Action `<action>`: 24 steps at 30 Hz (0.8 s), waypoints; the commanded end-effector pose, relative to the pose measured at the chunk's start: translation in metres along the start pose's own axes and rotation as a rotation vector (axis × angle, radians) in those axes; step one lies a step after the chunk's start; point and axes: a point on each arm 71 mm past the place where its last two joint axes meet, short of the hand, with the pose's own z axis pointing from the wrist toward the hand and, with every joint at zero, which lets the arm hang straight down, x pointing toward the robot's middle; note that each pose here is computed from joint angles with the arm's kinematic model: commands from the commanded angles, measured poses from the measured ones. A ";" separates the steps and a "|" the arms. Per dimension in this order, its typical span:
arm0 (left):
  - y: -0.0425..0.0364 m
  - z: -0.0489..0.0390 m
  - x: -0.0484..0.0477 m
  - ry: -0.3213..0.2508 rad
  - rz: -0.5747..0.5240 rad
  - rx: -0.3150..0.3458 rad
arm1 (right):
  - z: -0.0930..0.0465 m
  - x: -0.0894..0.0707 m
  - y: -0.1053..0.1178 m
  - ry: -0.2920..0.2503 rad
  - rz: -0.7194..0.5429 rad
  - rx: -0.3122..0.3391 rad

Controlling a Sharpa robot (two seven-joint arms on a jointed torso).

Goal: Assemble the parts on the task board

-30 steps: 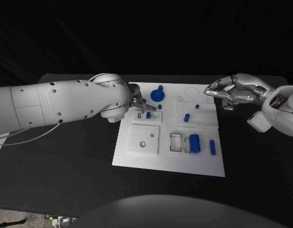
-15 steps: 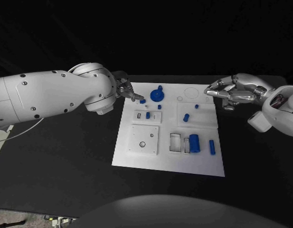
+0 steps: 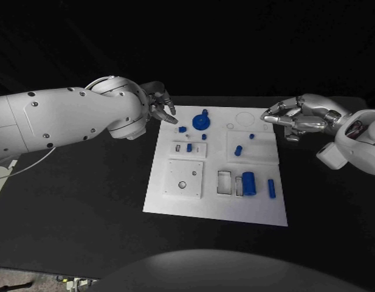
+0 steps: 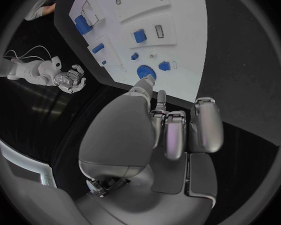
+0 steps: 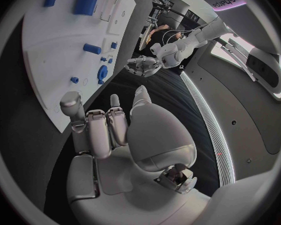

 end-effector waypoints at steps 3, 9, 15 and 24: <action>-0.0117 0.0069 -0.0032 -0.152 0.178 0.221 | -0.001 0.002 0.001 0.003 0.003 -0.020; -0.0119 0.0156 0.0080 -0.177 0.270 0.262 | -0.002 0.002 -0.001 0.000 0.005 -0.025; -0.0131 0.0241 0.0172 -0.162 0.303 0.255 | -0.003 0.003 -0.002 0.002 0.007 -0.025; -0.0129 0.0283 0.0273 -0.129 0.319 0.239 | -0.003 0.004 -0.003 0.004 0.009 -0.021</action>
